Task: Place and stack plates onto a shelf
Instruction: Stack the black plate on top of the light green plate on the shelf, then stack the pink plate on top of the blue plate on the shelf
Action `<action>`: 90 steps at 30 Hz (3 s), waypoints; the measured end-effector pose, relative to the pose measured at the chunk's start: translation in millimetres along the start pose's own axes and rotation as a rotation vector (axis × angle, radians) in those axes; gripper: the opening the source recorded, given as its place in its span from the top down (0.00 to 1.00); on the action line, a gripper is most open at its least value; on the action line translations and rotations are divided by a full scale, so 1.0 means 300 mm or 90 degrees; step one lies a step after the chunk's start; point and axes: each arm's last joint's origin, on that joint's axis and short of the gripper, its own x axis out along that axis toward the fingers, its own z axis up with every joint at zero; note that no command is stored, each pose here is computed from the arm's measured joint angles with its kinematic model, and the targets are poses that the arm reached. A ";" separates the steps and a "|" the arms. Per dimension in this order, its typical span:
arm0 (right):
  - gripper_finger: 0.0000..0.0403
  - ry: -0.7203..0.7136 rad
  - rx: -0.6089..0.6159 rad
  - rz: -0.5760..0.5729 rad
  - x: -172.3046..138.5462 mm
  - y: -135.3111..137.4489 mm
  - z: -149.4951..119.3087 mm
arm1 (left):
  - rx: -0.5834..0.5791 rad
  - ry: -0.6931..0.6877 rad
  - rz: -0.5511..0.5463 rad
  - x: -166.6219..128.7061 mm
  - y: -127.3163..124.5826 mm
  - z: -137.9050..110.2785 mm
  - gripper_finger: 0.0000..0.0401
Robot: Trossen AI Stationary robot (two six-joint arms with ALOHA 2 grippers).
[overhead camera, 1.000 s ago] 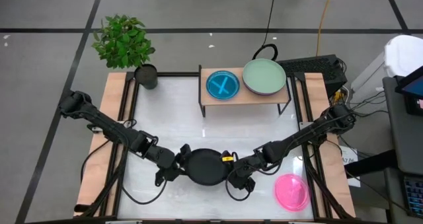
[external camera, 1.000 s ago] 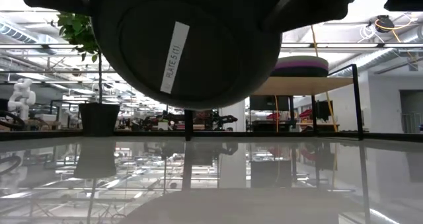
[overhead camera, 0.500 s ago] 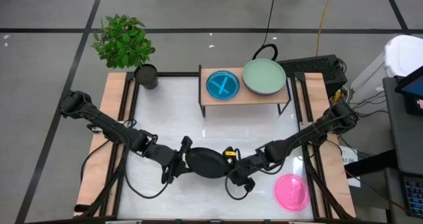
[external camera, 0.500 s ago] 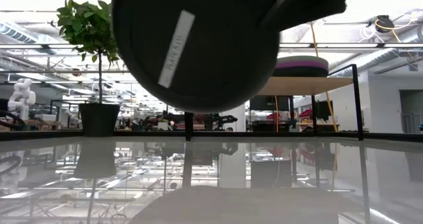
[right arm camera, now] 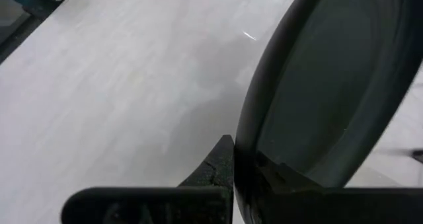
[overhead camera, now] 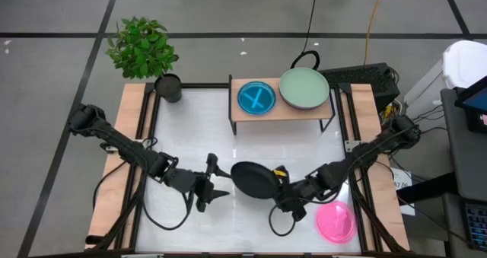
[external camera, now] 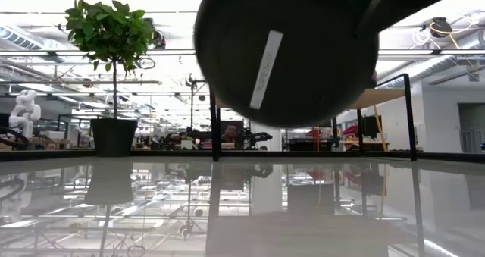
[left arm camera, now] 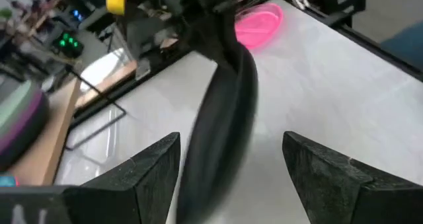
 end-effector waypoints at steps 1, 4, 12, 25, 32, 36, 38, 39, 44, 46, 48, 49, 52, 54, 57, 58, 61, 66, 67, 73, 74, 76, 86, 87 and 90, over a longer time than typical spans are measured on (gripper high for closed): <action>1.00 0.002 0.005 -0.007 -0.016 0.001 0.002 | -0.012 0.004 0.004 0.000 0.000 -0.002 0.32; 1.00 0.001 0.022 -0.022 -0.076 -0.001 0.015 | -0.047 0.023 0.031 0.010 -0.003 -0.011 0.32; 1.00 0.076 0.077 -0.075 -0.231 -0.042 0.026 | -0.105 0.060 0.065 0.059 -0.017 -0.044 0.32; 1.00 0.142 0.054 -0.183 -0.413 -0.134 0.071 | -0.206 0.055 0.107 0.197 -0.001 -0.110 0.32; 1.00 0.184 0.038 -0.243 -0.495 -0.224 0.078 | -0.236 0.034 0.066 0.258 -0.021 -0.139 0.32; 1.00 0.219 0.044 -0.281 -0.542 -0.295 0.068 | -0.242 0.016 0.060 0.267 -0.024 -0.135 0.32; 1.00 0.243 0.050 -0.296 -0.552 -0.337 0.055 | -0.243 0.009 0.061 0.267 -0.022 -0.132 0.32; 1.00 0.258 0.053 -0.302 -0.553 -0.361 0.045 | -0.242 0.005 0.062 0.267 -0.021 -0.130 0.32; 1.00 0.349 0.090 -0.324 -0.557 -0.488 -0.023 | -0.234 -0.012 0.065 0.267 -0.017 -0.122 0.32; 1.00 0.377 0.106 -0.316 -0.551 -0.537 -0.054 | -0.234 -0.011 0.065 0.267 -0.018 -0.122 0.32; 1.00 0.400 0.128 -0.296 -0.542 -0.577 -0.087 | -0.235 -0.011 0.065 0.267 -0.018 -0.122 0.32; 1.00 0.411 0.134 -0.292 -0.537 -0.594 -0.103 | -0.237 -0.011 0.065 0.267 -0.018 -0.122 0.32; 1.00 0.435 0.159 -0.274 -0.526 -0.634 -0.148 | -0.248 -0.011 0.065 0.267 -0.018 -0.122 0.32; 1.00 0.452 0.183 -0.266 -0.514 -0.655 -0.179 | -0.254 -0.012 0.064 0.266 -0.021 -0.121 0.32; 1.00 0.480 0.204 -0.251 -0.490 -0.669 -0.221 | -0.252 -0.012 0.058 0.263 -0.030 -0.118 0.32; 1.00 0.488 0.208 -0.249 -0.481 -0.672 -0.233 | -0.251 -0.013 0.056 0.262 -0.034 -0.117 0.32; 0.98 0.506 0.218 -0.243 -0.458 -0.674 -0.260 | -0.249 -0.014 0.052 0.260 -0.041 -0.114 0.32; 0.94 0.492 0.223 -0.260 -0.435 -0.683 -0.266 | -0.249 -0.015 0.048 0.257 -0.049 -0.111 0.32; 0.93 0.493 0.221 -0.273 -0.435 -0.686 -0.265 | -0.249 -0.016 0.047 0.257 -0.051 -0.110 0.32; 0.86 0.501 0.214 -0.304 -0.437 -0.693 -0.265 | -0.259 -0.017 0.046 0.256 -0.053 -0.109 0.32; 0.85 0.499 0.221 -0.307 -0.437 -0.693 -0.265 | -0.260 -0.017 0.045 0.256 -0.054 -0.109 0.32; 0.82 0.487 0.237 -0.316 -0.442 -0.684 -0.260 | -0.260 -0.017 0.044 0.255 -0.056 -0.108 0.32; 0.69 0.345 0.308 -0.343 -0.505 -0.539 -0.174 | -0.276 -0.015 0.040 0.253 -0.062 -0.108 0.32; 0.68 0.321 0.317 -0.324 -0.513 -0.512 -0.162 | -0.276 -0.015 0.038 0.252 -0.066 -0.106 0.32; 0.65 0.248 0.357 -0.241 -0.524 -0.421 -0.118 | -0.270 -0.016 0.032 0.248 -0.077 -0.103 0.32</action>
